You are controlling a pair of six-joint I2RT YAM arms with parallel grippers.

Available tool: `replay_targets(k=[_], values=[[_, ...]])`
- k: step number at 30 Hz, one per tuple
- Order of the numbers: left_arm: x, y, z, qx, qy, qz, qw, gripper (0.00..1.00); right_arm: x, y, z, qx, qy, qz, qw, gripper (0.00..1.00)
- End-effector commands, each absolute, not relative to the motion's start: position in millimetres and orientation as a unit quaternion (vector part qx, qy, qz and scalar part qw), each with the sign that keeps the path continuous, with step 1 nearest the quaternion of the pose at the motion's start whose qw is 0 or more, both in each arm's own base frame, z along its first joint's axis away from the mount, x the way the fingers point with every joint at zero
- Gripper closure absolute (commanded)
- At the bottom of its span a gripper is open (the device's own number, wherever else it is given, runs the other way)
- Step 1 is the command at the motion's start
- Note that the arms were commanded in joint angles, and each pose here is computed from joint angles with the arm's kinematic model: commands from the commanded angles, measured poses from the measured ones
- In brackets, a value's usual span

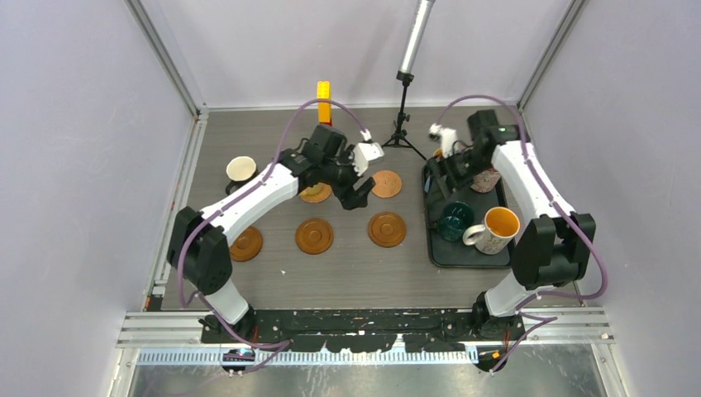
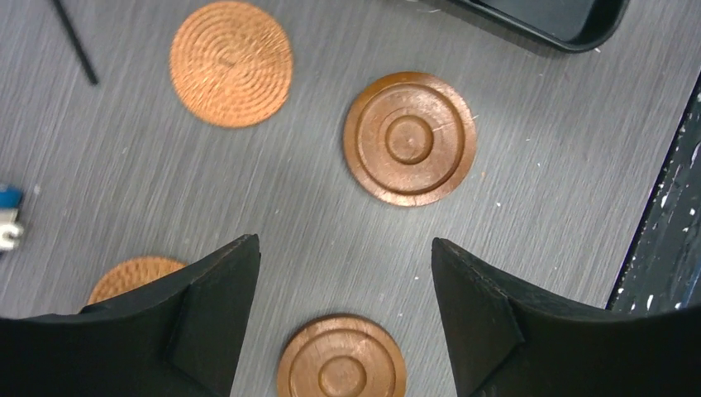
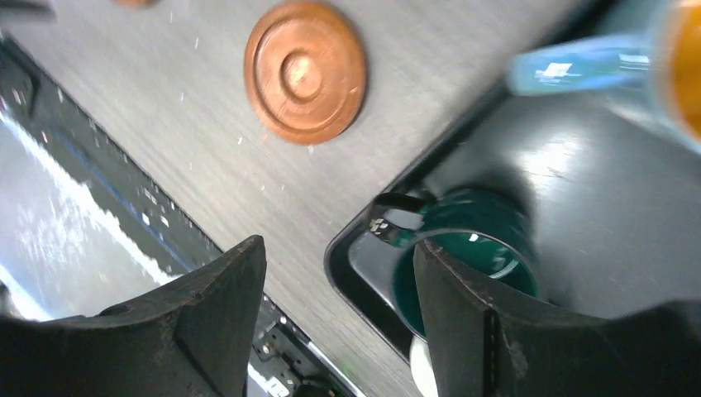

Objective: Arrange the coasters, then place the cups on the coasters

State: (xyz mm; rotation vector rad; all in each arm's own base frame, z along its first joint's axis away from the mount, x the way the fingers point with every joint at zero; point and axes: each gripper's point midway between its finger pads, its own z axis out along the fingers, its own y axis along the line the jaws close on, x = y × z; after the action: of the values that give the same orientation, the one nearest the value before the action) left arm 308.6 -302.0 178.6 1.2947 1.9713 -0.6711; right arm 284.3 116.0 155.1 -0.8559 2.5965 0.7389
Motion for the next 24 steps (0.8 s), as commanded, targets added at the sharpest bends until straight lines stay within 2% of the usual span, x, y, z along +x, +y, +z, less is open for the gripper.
replay_targets(k=[1,5,10,17,24], values=[[303.2,-338.1,178.3,0.573,0.709,-0.235,0.336,0.23,320.1,86.3,213.9,-0.199,0.907,0.267,0.259,0.29],[301.0,-379.1,171.2,0.592,0.699,-0.227,0.329,0.24,342.5,44.8,240.8,-0.096,0.905,0.264,0.320,0.27],[289.6,-430.0,146.4,0.618,0.697,-0.222,0.289,0.25,353.2,11.9,257.2,-0.009,0.898,0.262,0.354,0.26],[280.2,-482.0,116.6,0.642,0.688,-0.202,0.271,0.29,356.1,-12.8,264.3,0.040,0.891,0.249,0.378,0.25],[269.8,-514.8,98.7,0.655,0.675,-0.210,0.267,0.37,355.3,-31.4,265.7,0.060,0.888,0.244,0.386,0.26]])
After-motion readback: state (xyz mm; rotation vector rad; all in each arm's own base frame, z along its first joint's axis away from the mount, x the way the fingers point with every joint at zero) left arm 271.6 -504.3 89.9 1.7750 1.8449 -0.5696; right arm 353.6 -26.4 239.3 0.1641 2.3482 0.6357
